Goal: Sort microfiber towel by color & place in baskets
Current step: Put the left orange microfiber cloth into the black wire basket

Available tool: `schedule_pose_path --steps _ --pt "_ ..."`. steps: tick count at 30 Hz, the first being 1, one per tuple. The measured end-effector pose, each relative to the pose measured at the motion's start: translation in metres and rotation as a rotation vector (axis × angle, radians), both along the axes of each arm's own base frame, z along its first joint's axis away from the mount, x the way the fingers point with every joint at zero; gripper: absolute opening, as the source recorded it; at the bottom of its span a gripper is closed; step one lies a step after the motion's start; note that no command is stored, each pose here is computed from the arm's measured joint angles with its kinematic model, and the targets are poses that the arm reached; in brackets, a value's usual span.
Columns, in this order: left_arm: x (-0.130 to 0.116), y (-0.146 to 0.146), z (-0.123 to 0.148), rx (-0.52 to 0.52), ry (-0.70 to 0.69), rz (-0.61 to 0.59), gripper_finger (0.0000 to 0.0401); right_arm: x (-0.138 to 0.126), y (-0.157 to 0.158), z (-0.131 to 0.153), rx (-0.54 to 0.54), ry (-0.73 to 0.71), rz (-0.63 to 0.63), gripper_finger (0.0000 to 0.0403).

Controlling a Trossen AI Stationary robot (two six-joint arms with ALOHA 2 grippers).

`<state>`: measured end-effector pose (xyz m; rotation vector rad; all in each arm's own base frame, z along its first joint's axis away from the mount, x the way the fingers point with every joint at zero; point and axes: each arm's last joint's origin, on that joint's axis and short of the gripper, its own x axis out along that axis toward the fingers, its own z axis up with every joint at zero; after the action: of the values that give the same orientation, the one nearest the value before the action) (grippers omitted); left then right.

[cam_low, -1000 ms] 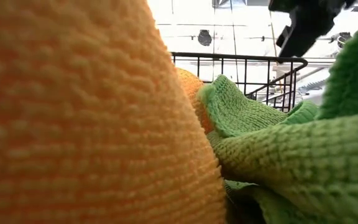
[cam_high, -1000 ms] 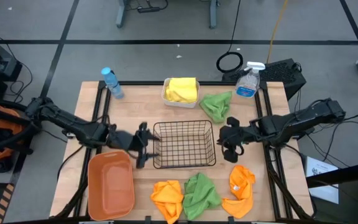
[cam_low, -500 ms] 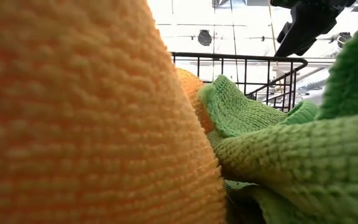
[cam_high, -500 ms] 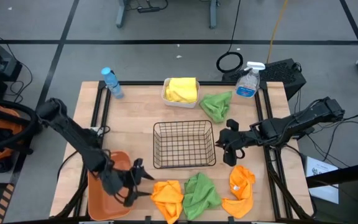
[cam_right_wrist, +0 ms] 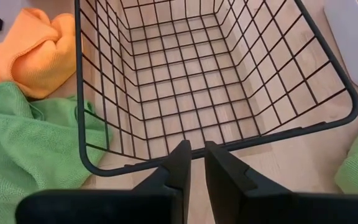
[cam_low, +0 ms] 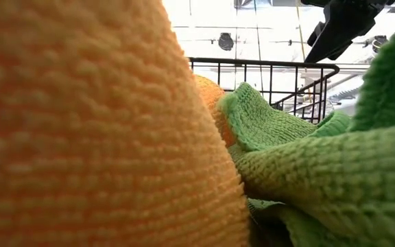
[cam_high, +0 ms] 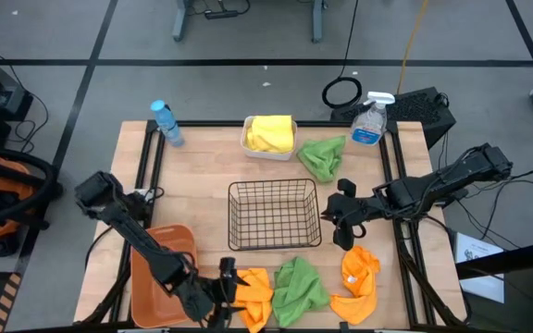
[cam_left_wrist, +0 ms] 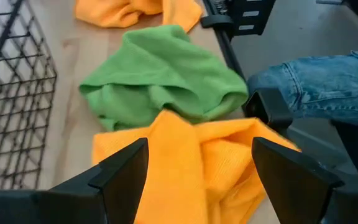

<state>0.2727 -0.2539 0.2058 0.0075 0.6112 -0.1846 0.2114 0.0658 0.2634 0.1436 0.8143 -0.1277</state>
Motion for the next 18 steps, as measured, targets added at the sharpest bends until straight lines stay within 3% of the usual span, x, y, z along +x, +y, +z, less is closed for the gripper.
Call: schedule_pose_path --steps 8,18 --pt "0.023 -0.017 -0.013 -0.016 0.036 0.005 0.0292 -0.003 0.008 0.000 -0.023 -0.002 0.026 0.0038" --pt "0.043 -0.017 -0.052 0.064 0.174 0.071 0.0292 -0.007 0.017 0.001 -0.062 -0.028 0.006 0.0038"
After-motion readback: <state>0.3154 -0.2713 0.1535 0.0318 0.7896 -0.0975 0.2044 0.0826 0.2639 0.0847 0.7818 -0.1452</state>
